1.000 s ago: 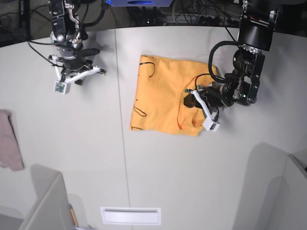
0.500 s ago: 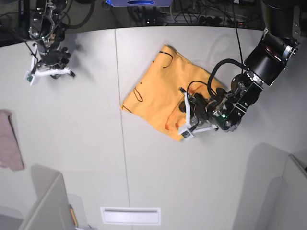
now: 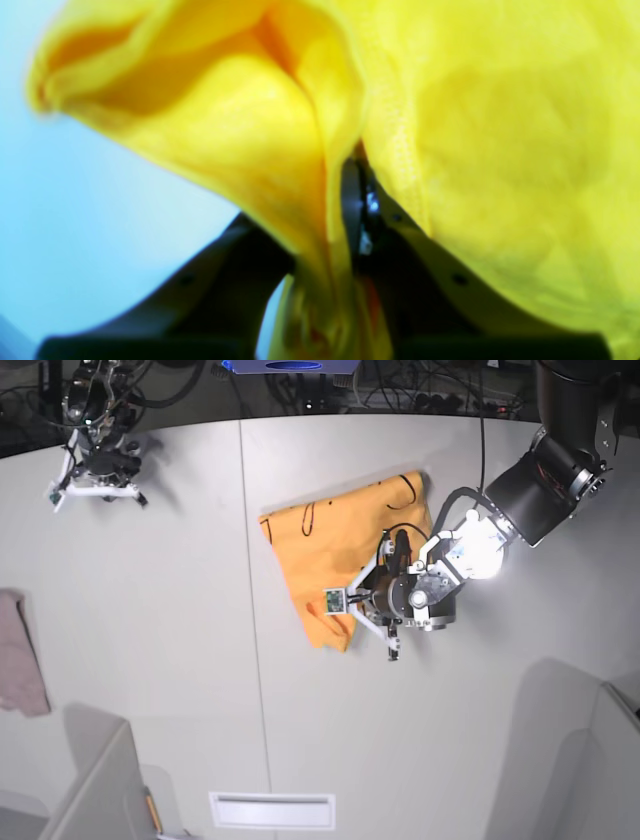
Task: Fold the T-shirt properly
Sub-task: 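Grasp the bundle corner with the left gripper and drag it to square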
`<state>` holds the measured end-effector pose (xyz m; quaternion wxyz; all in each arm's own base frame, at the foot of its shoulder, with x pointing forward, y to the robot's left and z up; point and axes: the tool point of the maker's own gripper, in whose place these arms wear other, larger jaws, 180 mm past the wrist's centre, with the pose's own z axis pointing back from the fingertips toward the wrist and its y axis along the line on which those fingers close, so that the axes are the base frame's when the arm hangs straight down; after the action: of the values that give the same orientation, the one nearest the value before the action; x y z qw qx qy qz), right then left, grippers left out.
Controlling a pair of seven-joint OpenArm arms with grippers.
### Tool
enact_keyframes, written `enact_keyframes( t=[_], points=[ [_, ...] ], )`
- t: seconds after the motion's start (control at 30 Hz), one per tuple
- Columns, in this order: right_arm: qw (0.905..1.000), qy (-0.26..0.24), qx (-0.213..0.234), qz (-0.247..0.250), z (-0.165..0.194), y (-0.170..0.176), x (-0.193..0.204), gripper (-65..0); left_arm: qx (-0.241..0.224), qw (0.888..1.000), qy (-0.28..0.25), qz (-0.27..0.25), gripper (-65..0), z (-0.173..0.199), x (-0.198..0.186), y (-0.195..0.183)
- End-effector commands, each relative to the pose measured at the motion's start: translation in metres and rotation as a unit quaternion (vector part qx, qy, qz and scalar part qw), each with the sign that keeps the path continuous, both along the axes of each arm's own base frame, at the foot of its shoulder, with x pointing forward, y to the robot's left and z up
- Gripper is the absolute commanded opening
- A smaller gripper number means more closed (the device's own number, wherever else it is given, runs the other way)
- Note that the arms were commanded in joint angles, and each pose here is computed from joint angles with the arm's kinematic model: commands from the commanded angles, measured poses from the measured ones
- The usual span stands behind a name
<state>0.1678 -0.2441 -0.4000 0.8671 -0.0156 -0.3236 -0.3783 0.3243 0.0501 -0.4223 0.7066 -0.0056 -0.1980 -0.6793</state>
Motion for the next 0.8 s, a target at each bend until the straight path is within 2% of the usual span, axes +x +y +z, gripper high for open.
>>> enact_keyframes(
  t=[0.0, 0.3, 0.43, 0.53, 0.63, 0.77],
  points=[
    [0.9999, -0.013, -0.007, -0.001, 0.006, 0.0, 0.003, -65.0, -0.006, 1.0, -0.009, -0.007, -65.0, 0.007, 0.009, -0.006],
    [0.9999, -0.013, 0.006, -0.009, 0.003, 0.007, 0.002, -65.0, -0.008, 1.0, 0.005, 0.01, -65.0, 0.0, 0.031, -0.03],
    [0.9999, -0.013, 0.006, -0.009, 0.003, 0.008, 0.002, -65.0, -0.054, 0.999, 0.008, 0.003, -65.0, 0.0, 0.035, -0.048],
    [0.9999, -0.013, 0.006, -0.009, 0.003, 0.008, 0.002, -65.0, -0.035, 0.999, 0.012, -0.023, -65.0, -0.006, 0.036, -0.048],
    [0.9999, -0.014, 0.006, -0.009, 0.003, 0.008, 0.002, -65.0, -0.013, 0.999, 0.014, -0.028, -65.0, -0.011, 0.038, -0.04],
    [0.9998, -0.017, 0.006, -0.008, 0.004, 0.008, 0.006, -65.0, -0.04, 0.999, 0.005, -0.033, -65.0, -0.002, 0.047, -0.048]
  ],
)
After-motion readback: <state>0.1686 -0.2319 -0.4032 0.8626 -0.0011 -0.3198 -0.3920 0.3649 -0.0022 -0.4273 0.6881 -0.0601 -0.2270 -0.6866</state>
